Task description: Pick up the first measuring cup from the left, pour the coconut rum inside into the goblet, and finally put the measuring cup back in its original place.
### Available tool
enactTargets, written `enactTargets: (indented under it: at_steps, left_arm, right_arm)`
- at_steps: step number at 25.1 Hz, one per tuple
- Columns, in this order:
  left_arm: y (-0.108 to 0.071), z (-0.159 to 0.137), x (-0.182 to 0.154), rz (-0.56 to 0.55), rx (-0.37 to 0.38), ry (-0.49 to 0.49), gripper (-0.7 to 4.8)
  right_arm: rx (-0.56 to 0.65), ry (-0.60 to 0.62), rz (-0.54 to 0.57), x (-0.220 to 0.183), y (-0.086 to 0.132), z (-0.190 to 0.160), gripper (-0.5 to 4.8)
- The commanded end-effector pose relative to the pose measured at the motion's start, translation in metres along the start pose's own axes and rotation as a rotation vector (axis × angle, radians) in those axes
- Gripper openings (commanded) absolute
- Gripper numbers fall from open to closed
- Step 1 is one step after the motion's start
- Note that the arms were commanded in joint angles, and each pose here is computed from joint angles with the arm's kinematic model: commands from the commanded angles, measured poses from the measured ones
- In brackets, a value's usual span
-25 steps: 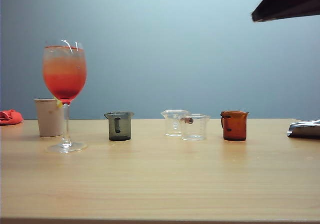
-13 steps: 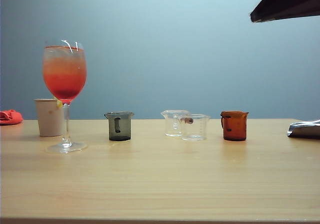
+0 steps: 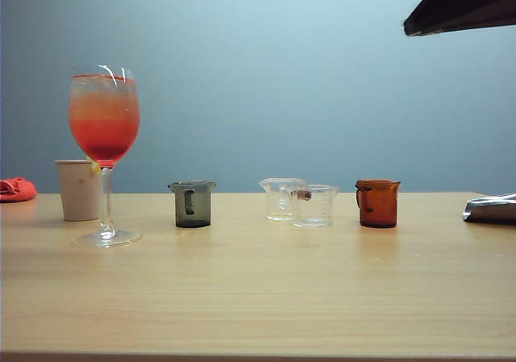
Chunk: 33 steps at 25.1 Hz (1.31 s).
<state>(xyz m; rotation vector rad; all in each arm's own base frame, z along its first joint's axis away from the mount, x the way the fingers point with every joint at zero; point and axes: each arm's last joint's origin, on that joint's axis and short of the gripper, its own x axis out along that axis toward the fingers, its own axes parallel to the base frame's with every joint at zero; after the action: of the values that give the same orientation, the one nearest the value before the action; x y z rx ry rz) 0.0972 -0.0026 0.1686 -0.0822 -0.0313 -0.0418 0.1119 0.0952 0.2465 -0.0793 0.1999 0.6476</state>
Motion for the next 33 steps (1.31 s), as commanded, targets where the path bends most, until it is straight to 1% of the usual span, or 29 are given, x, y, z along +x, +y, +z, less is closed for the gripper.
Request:
enactTargets:
  at_steps: [1, 2, 3, 6, 24, 28, 29, 31, 33]
  left_arm:
    - [-0.002, 0.003, 0.000, -0.005, 0.007, -0.025, -0.05]
    - [-0.002, 0.002, 0.000, -0.005, 0.022, -0.023, -0.05]
    - [-0.002, 0.002, 0.000, -0.004, 0.070, -0.019, -0.05]
    - [-0.002, 0.002, 0.000, 0.001, 0.108, -0.019, -0.05]
    - [-0.002, 0.001, 0.000, -0.011, 0.108, -0.009, -0.04]
    - [-0.002, 0.001, 0.000, -0.011, 0.108, -0.010, -0.04]
    - [-0.002, 0.001, 0.000, -0.011, 0.108, -0.009, -0.04]
    - [-0.002, 0.001, 0.000, -0.011, 0.108, -0.009, -0.04]
    - [-0.002, 0.001, 0.000, -0.011, 0.108, -0.009, -0.04]
  right_arm:
    - [0.005, -0.019, -0.001, -0.001, 0.000, 0.003, -0.01]
    - [0.005, -0.018, -0.001, -0.001, 0.000, 0.003, -0.01]
    - [0.005, -0.018, -0.001, -0.001, 0.000, 0.003, -0.01]
    - [0.005, -0.018, -0.001, -0.001, 0.000, 0.003, -0.01]
    - [0.005, -0.018, -0.001, -0.001, 0.000, 0.003, -0.01]
    - [-0.001, -0.028, -0.084, -0.003, -0.003, 0.003, -0.01]
    - [-0.005, -0.029, -0.119, -0.004, -0.005, 0.002, -0.01]
    - [0.006, -0.044, -0.222, -0.007, -0.013, -0.003, -0.01]
    - [0.033, -0.131, -0.348, -0.017, -0.026, -0.015, -0.01]
